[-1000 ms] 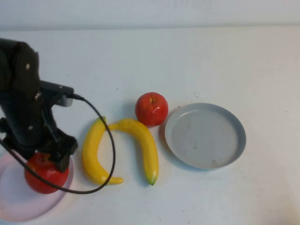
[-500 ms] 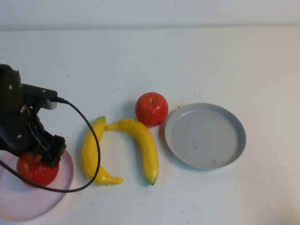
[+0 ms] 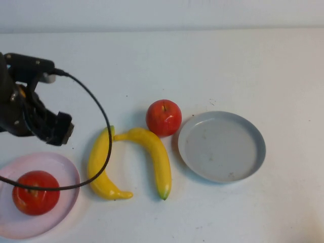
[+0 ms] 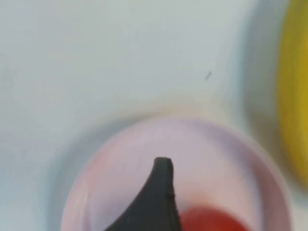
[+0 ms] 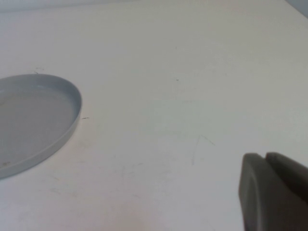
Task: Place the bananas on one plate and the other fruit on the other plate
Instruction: Put one type of fruit in the left plate
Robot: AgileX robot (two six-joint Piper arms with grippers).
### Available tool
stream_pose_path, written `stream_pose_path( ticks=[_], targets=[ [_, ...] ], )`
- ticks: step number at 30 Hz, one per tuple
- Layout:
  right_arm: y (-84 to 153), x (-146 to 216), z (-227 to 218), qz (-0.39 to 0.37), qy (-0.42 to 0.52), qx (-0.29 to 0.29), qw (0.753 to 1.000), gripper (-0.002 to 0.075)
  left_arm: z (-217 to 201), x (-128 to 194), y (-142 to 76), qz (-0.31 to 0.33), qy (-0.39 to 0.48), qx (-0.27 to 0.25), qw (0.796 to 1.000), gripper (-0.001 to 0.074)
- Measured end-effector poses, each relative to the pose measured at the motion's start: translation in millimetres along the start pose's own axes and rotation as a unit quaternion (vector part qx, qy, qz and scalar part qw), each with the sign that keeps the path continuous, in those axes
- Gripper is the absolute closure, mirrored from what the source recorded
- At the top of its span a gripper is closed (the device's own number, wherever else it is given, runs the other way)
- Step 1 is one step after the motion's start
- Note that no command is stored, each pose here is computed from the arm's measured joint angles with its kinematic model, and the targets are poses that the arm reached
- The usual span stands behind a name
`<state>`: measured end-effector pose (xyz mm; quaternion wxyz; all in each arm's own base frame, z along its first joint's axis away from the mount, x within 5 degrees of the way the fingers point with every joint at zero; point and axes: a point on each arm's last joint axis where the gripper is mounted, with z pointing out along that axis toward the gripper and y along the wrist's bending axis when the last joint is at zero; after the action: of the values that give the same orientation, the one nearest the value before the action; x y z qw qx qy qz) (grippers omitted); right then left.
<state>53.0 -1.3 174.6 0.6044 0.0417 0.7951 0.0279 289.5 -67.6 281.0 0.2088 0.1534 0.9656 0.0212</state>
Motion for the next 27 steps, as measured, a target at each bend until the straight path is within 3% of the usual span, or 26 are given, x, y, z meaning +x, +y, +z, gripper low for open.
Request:
stream_pose_path(
  ticks=[3,7,13,19,27],
  targets=[
    [0.0,0.0,0.0,0.0,0.0,0.0,1.0,0.0741,-9.5,-14.3,-19.4,0.03,-0.049,0.019,0.998,0.0066],
    [0.0,0.0,0.0,0.0,0.0,0.0,1.0,0.0741,0.2,-35.7,-60.5,0.109,-0.095,0.065,0.987,0.0066],
    [0.0,0.0,0.0,0.0,0.0,0.0,1.0,0.0741,33.2,-71.5,-109.5,0.166,-0.098,0.117,0.974,0.0066],
    [0.0,0.0,0.0,0.0,0.0,0.0,1.0,0.0741,58.9,-101.0,-132.6,0.197,-0.109,0.139,0.964,0.0066],
    [0.0,0.0,0.0,0.0,0.0,0.0,1.0,0.0741,69.3,-115.5,-145.6,0.22,-0.119,0.145,0.957,0.0066]
  ],
)
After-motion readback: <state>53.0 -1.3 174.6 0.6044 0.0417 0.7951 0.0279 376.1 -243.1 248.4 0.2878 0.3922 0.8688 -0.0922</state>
